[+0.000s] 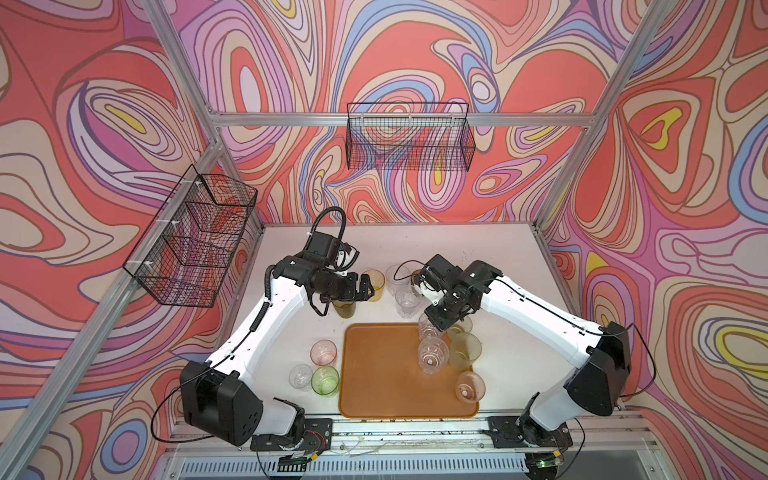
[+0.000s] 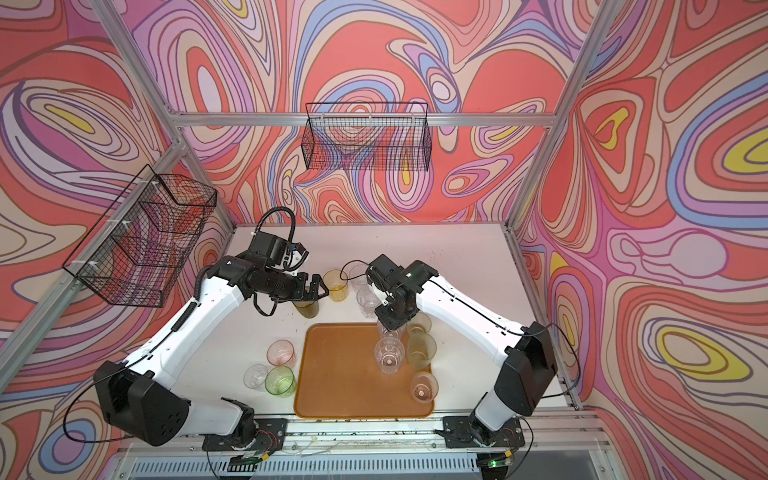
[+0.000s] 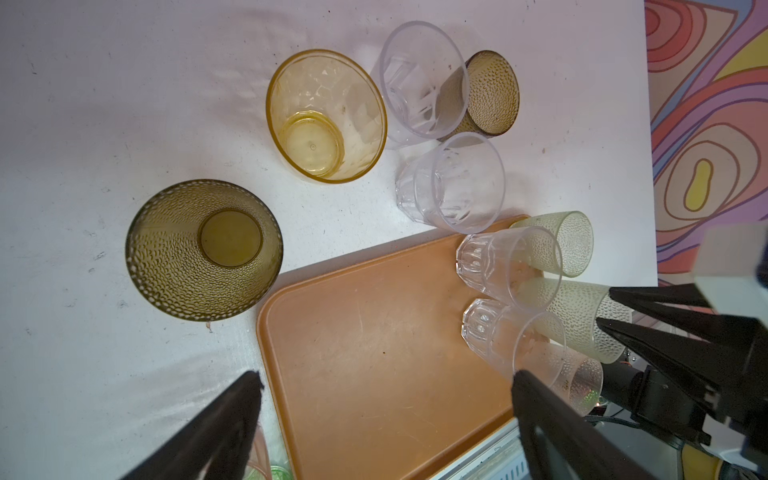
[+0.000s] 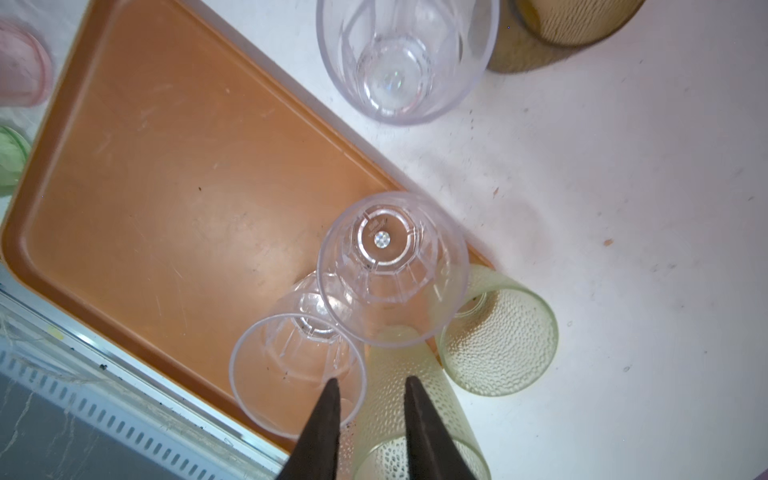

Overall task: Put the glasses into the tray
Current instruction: 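Raise the right gripper and move it over a clear glass beyond the tray, then lower the right gripper onto the clear glass rim and close it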

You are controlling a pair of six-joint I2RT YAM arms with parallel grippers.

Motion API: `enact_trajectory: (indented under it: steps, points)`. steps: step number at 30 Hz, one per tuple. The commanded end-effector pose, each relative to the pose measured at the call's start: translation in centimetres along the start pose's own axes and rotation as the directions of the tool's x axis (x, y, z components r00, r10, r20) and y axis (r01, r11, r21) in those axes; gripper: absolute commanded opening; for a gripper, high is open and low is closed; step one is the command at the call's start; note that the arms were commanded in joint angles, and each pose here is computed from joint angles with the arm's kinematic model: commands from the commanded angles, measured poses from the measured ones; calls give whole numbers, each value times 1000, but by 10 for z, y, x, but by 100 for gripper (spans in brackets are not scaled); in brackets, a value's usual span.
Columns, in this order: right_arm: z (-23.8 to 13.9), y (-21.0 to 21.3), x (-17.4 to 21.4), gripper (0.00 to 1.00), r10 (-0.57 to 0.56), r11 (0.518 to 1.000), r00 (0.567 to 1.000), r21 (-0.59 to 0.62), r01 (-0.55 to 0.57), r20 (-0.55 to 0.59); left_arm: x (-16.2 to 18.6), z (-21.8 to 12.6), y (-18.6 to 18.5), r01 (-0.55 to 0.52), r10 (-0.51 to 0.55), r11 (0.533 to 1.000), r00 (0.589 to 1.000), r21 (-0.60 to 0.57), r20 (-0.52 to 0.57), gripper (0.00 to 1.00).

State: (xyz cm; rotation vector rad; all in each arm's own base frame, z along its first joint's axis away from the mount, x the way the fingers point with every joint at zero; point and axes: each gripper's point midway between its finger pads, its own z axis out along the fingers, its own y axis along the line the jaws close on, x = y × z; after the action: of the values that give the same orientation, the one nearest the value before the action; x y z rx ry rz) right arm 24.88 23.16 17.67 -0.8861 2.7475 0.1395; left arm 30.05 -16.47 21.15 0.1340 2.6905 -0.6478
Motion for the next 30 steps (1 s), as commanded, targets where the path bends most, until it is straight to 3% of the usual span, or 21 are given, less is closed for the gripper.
enact_trajectory:
  steps: [1,12,23,30]
  points:
    - [-9,2,-25,29,14,1000,997,8,-14,72,-1,-4,-2,-7,7,1000,1000,-1,9,97]
    - [13,-15,-69,34,112,993,992,21,-113,57,4,-6,1,-11,11,1000,1000,-18,5,97]
    - [41,-41,-83,35,266,964,963,-25,-265,36,9,-9,3,-6,6,1000,1000,-24,5,97]
    - [60,-50,-90,33,309,951,951,-25,-308,21,11,-12,4,-7,7,999,1000,-31,5,97]
